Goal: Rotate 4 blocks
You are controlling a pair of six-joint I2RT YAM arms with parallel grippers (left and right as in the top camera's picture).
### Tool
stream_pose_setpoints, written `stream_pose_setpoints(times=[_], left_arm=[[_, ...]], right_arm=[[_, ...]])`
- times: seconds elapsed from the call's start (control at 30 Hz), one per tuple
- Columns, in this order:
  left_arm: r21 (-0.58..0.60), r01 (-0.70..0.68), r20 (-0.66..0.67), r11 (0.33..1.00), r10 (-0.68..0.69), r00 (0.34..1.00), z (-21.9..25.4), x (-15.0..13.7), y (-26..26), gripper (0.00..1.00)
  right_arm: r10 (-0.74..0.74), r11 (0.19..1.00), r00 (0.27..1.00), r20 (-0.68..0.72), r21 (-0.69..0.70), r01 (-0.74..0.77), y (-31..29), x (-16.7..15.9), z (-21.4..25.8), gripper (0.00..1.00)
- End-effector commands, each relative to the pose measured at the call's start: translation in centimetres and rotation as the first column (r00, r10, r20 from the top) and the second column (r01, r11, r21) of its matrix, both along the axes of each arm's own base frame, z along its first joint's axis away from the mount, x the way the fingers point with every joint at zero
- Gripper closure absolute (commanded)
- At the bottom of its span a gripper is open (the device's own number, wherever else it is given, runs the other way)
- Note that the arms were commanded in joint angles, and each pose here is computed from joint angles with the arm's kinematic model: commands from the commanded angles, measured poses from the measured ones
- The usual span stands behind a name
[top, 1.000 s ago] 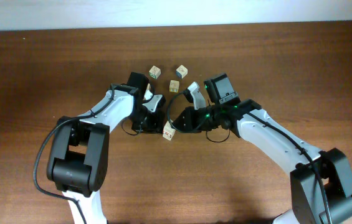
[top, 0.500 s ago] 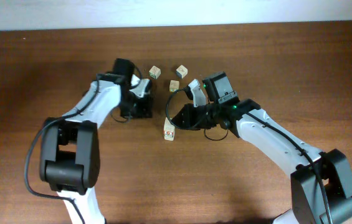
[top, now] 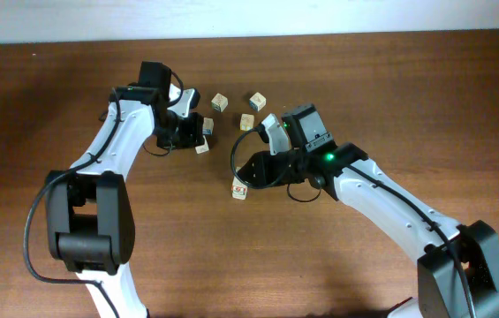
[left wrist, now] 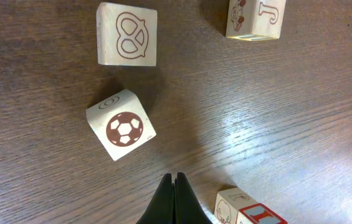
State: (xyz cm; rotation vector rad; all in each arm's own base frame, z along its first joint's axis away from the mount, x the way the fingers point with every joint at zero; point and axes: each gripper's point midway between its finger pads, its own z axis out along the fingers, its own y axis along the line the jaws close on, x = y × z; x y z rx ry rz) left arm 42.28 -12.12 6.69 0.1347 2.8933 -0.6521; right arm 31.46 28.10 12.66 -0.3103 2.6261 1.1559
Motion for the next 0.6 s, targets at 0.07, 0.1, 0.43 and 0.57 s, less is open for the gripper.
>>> stream_pose_setpoints(times=[0.07,0.1,0.43,0.57], left_arm=[[0.002,0.008,0.035,1.0,-0.008,0.999,0.9,0.8,0.1,1.0],[0.002,0.008,0.035,1.0,-0.008,0.999,0.9,0.9,0.1,1.0],[-0.005,0.008,0.106,1.0,-0.008,0.994,3.6,2.8,-0.2,1.0],[-0.006,0.008,0.112,1.0,-0.008,0.994,3.7,2.9,-0.2,1.0]], right_arm=[[-0.015,0.998,1.0,0.026,-0.056,0.016,-0.4,0.0,-0.8,0.76],[-0.002,0.999,0.999,0.036,-0.054,0.004,0.0,-0.1,-0.7,0.76],[0.034,0.996,0.994,0.099,-0.086,-0.026,0.5,-0.2,-0.8,0.75],[0.038,0.997,0.993,0.111,-0.073,-0.03,0.8,0.0,-0.4,0.73]])
